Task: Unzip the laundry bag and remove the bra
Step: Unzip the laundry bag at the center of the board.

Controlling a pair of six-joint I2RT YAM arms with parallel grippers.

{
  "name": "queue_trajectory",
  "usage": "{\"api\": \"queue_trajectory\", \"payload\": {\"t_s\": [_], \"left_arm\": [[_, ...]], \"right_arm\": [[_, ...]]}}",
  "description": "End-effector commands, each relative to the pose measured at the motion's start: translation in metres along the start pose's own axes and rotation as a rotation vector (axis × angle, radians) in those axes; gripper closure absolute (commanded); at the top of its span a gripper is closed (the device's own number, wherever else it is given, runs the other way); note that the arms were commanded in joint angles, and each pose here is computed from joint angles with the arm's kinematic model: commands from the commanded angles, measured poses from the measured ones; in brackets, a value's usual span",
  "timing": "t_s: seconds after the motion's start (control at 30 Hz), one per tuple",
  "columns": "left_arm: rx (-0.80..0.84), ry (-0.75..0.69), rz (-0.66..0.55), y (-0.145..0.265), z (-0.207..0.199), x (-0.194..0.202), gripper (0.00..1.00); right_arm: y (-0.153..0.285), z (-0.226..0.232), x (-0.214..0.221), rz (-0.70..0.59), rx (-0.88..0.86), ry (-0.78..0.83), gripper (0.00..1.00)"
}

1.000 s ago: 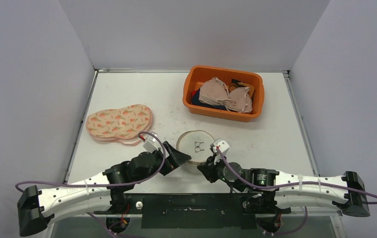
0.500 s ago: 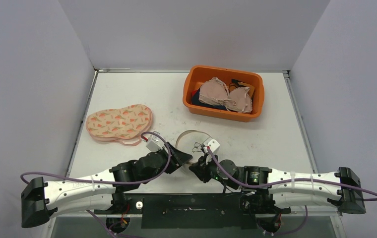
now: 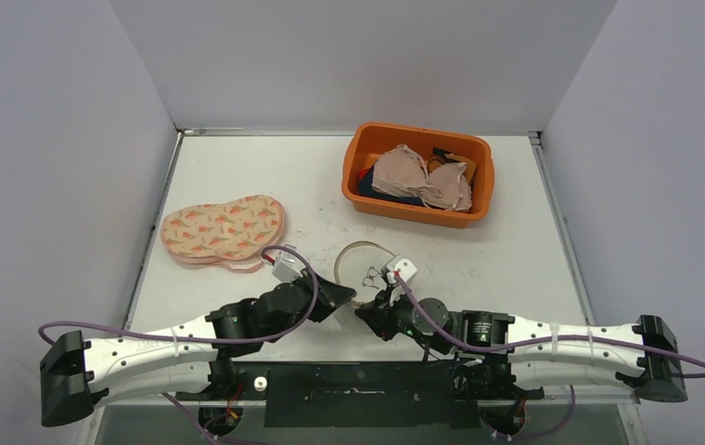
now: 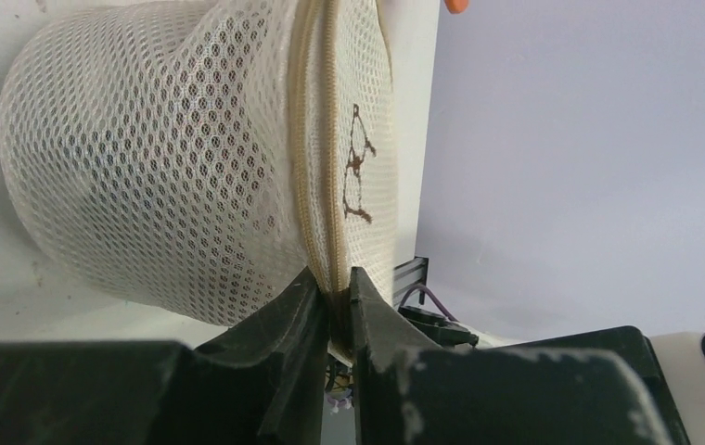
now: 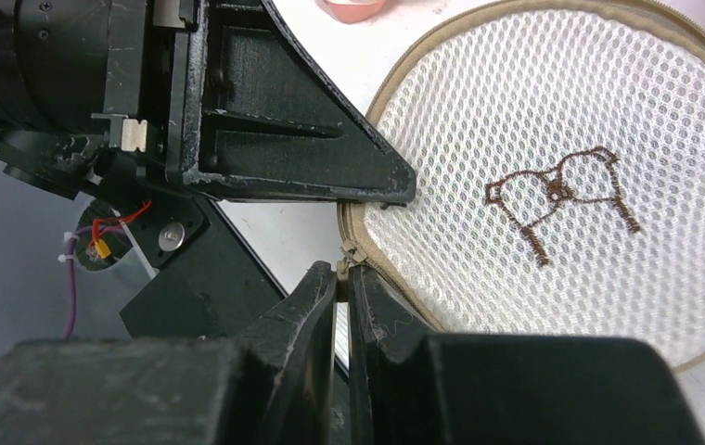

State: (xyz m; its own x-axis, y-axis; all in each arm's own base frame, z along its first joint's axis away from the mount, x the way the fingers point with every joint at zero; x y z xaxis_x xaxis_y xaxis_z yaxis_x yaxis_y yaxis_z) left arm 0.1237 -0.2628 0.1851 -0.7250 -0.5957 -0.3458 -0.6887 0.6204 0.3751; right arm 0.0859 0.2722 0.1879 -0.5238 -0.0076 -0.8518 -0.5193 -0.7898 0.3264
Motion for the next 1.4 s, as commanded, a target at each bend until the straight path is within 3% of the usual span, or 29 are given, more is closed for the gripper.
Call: {"api": "queue_trajectory", "payload": {"t_s": [0.0,0.43,1.37], "left_arm": [[0.011,0.026,-0.056,-0.002,-0.001,-0.011,0.91],[-0.016,0.046,-0.059,-0.004,0.014,-0.016,1.0],[0.03,0.077,-0.043,-0.007,0.017,-0.014,1.0]], "right_arm": [[0.006,0.005,-0.015,-0.073,-0.015,-0.046,0.95],[0.014,-0.015,-0.003,-0.047,0.07,-0.05,0.95],[0.019,-0.034,0.006,-0.067,0.153,-0.099,0.95]]}}
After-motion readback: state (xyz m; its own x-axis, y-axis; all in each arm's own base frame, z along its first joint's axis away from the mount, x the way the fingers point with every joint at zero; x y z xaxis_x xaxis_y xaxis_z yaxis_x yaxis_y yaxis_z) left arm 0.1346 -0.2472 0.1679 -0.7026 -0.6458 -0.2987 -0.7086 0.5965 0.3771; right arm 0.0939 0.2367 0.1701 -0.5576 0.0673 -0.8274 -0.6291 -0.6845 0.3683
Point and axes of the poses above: each gripper's point midway between its finger pads, its own y axis back along the fingers, its own z axis along the line the jaws close on, x = y × z, the point moved 4 cm from there along y, back along the fingers, and after that the axes turned 6 degrees about -y, right-handed, at the moved point
